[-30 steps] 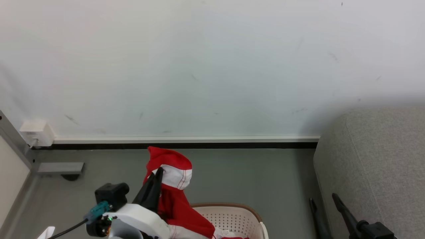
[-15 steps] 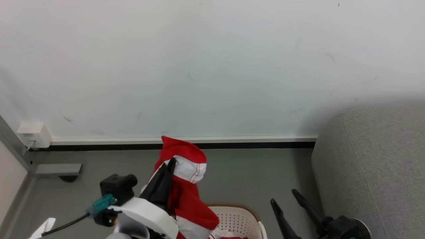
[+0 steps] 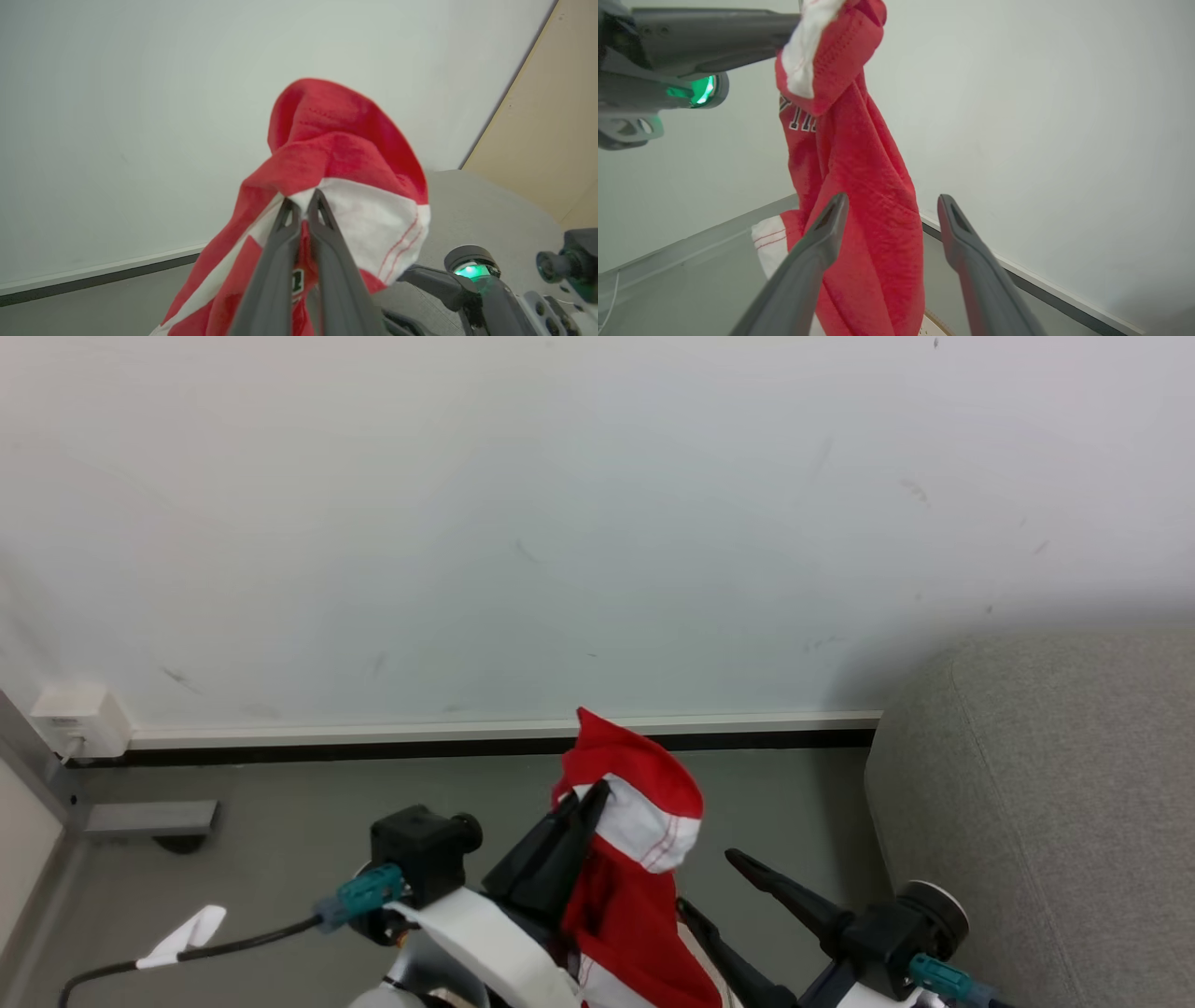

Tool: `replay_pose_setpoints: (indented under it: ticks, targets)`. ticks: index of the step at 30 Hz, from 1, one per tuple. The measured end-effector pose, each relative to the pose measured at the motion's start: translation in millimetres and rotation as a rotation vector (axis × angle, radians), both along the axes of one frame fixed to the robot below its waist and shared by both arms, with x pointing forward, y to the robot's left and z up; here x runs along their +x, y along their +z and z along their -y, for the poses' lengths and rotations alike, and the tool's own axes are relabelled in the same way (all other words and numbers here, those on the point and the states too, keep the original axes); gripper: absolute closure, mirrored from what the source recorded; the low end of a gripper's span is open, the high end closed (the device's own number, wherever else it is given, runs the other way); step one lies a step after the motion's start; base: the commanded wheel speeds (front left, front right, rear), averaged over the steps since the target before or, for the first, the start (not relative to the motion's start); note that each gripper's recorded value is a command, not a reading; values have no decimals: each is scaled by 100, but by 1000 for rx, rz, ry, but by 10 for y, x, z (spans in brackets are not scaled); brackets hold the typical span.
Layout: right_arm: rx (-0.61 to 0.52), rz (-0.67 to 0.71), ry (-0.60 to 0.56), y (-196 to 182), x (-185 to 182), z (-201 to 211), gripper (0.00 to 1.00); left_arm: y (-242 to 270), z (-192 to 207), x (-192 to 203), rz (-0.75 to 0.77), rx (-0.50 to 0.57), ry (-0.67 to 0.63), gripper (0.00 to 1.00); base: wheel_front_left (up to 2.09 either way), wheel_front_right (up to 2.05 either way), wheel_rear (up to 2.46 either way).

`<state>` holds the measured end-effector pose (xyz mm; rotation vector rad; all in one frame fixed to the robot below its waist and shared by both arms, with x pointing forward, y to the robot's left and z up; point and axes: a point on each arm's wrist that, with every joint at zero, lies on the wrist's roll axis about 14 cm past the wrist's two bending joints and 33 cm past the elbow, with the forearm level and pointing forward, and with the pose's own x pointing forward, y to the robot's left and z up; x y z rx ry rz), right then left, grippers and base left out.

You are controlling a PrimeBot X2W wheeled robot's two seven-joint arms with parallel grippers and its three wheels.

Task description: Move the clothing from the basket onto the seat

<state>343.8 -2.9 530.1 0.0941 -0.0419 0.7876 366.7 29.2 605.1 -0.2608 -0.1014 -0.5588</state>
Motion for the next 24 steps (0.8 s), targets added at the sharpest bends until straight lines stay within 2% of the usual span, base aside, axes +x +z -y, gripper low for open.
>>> replay_pose_setpoints:
  ticks: [9,17,24]
  targets:
    - [-125,79,110,64,-44,-72,0,4,247,-143,-27,24,-122,100,0,0,0]
    - [-226,122,157,95,-13,-19,0,56,399,-265,-51,0,-215,100,0,0,0]
    - [-221,47,186,-24,-78,-42,0,160,488,-387,-62,-68,-294,100,0,0,0]
